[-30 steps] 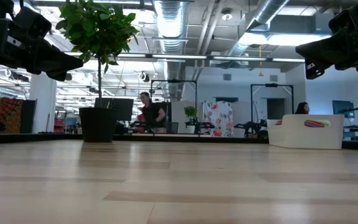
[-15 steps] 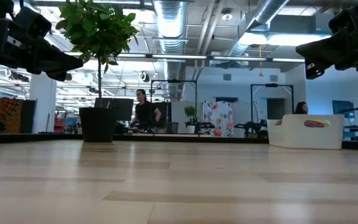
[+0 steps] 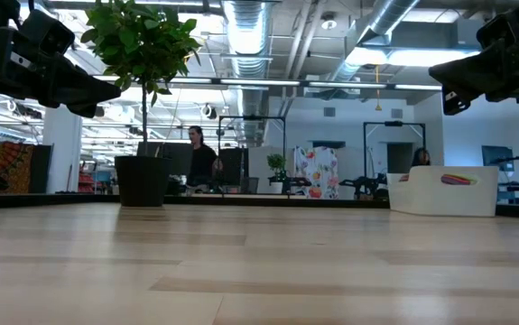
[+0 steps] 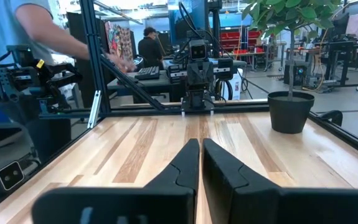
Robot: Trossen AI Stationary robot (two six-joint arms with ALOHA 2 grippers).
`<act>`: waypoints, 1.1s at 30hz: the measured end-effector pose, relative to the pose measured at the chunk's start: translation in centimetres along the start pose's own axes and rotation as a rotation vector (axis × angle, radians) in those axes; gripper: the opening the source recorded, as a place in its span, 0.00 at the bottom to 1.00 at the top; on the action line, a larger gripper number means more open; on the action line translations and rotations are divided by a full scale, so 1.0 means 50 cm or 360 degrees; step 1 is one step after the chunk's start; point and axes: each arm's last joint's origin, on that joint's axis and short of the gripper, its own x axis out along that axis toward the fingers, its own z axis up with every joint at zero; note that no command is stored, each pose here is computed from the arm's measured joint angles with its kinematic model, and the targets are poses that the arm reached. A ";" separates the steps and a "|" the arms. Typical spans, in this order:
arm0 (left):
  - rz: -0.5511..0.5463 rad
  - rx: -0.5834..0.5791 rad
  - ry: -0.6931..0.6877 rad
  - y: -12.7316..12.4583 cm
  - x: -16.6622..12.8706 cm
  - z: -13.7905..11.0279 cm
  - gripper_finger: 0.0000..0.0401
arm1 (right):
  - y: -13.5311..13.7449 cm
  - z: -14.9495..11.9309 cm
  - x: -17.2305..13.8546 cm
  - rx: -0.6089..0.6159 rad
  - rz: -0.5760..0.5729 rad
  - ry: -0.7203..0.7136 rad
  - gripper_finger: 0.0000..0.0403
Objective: Nest measuring cups in basket
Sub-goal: Return to Home Position
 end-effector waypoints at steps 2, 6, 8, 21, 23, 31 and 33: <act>0.0001 0.0000 0.0000 0.000 0.000 0.000 0.00 | 0.000 0.000 0.000 0.0000 0.0000 0.0000 0.10; 0.0000 0.0001 0.0000 0.000 0.000 0.000 0.00 | 0.000 0.000 0.000 0.0000 0.0000 0.0000 0.10; 0.0000 -0.0002 0.0000 0.000 0.000 0.000 0.00 | 0.000 0.000 0.000 0.0000 0.0000 0.0000 0.10; 0.0000 -0.0002 -0.0001 0.000 0.000 0.000 0.00 | 0.000 0.000 0.000 0.0000 0.0000 0.0001 0.11; 0.0000 0.0001 0.0000 0.000 0.000 0.000 0.00 | 0.000 0.000 0.000 0.0000 0.0000 0.0001 0.11; 0.0000 -0.0002 -0.0001 0.000 0.000 0.000 0.00 | 0.000 0.000 0.000 0.0000 0.0000 0.0001 0.11; 0.0000 0.0001 -0.0001 0.000 0.000 0.000 0.00 | 0.000 0.000 0.000 0.0000 0.0000 0.0000 0.11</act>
